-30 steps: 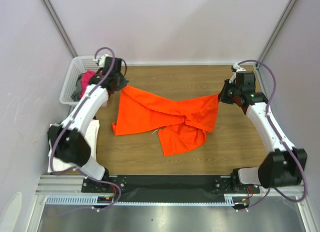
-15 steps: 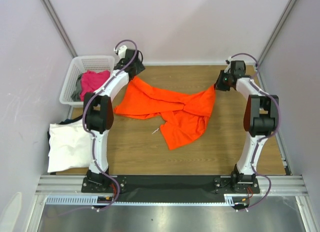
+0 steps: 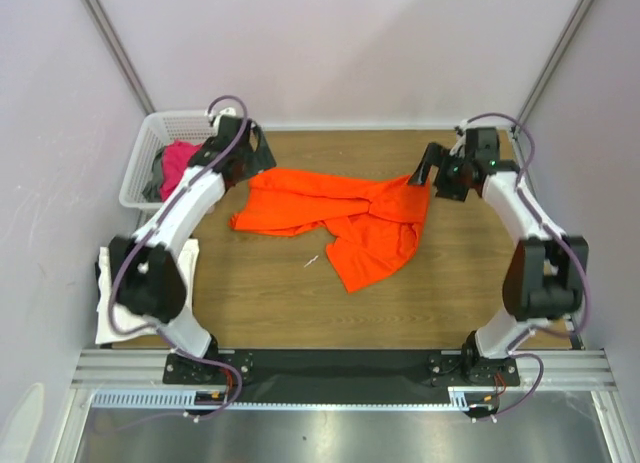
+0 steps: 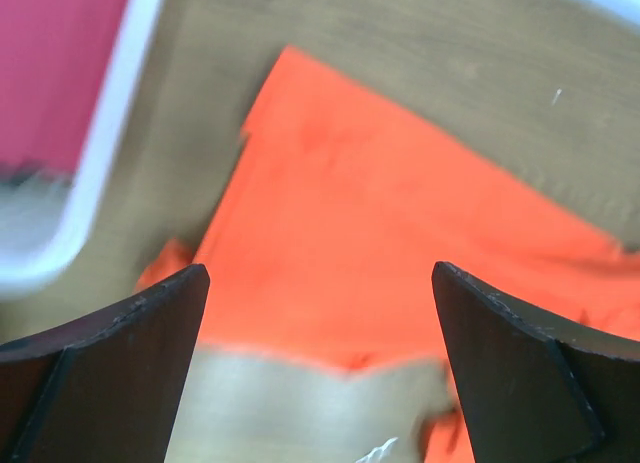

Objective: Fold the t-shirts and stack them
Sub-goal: Flatten the tshirt out

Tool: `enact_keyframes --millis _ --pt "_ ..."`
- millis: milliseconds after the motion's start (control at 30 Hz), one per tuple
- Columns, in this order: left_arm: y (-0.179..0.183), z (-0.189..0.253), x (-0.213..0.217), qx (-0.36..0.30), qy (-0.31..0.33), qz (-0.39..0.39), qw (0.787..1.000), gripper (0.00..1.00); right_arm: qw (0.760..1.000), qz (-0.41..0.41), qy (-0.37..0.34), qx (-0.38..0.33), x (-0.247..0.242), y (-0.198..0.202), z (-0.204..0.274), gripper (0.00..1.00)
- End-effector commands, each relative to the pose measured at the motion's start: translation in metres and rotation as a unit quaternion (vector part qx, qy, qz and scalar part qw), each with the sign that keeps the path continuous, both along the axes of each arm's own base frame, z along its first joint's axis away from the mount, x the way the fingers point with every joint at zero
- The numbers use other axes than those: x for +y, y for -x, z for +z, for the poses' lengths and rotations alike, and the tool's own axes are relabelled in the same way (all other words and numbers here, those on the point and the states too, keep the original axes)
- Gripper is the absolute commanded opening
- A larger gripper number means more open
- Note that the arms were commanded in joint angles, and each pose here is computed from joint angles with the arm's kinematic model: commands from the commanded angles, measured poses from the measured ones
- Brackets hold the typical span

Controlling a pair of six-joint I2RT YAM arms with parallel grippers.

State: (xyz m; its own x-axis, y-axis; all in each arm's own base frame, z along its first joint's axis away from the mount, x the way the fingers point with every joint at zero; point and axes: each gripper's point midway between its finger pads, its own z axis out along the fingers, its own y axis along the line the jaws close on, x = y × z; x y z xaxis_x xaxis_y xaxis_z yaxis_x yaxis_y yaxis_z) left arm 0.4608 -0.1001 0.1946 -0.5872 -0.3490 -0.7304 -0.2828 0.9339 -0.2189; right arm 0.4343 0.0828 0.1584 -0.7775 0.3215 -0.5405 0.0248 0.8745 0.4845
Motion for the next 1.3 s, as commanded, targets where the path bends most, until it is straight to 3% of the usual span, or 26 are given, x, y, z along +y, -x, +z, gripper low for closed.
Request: enact_keyframes --millis 0,133,233,433,500,867,967,1067,1100,1167,1267 --pt "0.080 -0.048 0.023 0.093 -0.024 0.012 0.995 1.00 0.998 0.024 -0.018 0.055 0.048 0.070 -0.008 0.98" --pt "0.115 -0.076 0.027 0.109 -0.017 -0.004 0.994 0.97 0.996 0.029 -0.019 0.076 0.071 0.115 -0.027 0.92" --pt "0.112 -0.084 0.034 0.090 -0.021 -0.012 0.996 0.88 0.995 0.036 -0.025 0.086 0.083 0.130 -0.036 0.88" --pt "0.089 -0.107 0.054 0.080 -0.017 0.006 0.997 0.87 0.990 0.048 -0.005 0.135 0.113 0.145 -0.070 0.83" --pt "0.084 -0.112 0.056 0.082 -0.017 0.004 0.996 0.87 0.987 0.071 0.018 0.142 0.128 0.151 -0.082 0.77" --pt "0.081 -0.096 0.060 0.052 -0.020 0.002 0.998 0.96 0.959 0.078 0.203 0.184 0.122 0.162 -0.138 0.73" --pt "0.085 -0.094 0.062 0.051 -0.025 0.002 0.998 0.97 0.950 0.071 0.238 0.187 0.112 0.160 -0.146 0.43" --pt "0.090 -0.095 0.064 0.054 -0.029 0.004 0.998 0.97 0.944 0.071 0.255 0.195 0.105 0.164 -0.152 0.22" --pt "0.091 -0.096 0.065 0.055 -0.031 0.005 0.998 0.97 0.941 0.065 0.265 0.198 0.100 0.166 -0.154 0.08" --pt "0.093 -0.096 0.066 0.058 -0.033 0.005 0.998 0.97 0.938 0.062 0.273 0.207 0.092 0.173 -0.153 0.00" --pt "0.094 -0.095 0.064 0.062 -0.032 0.000 0.998 0.97 0.935 0.050 0.277 0.217 0.080 0.190 -0.146 0.00"
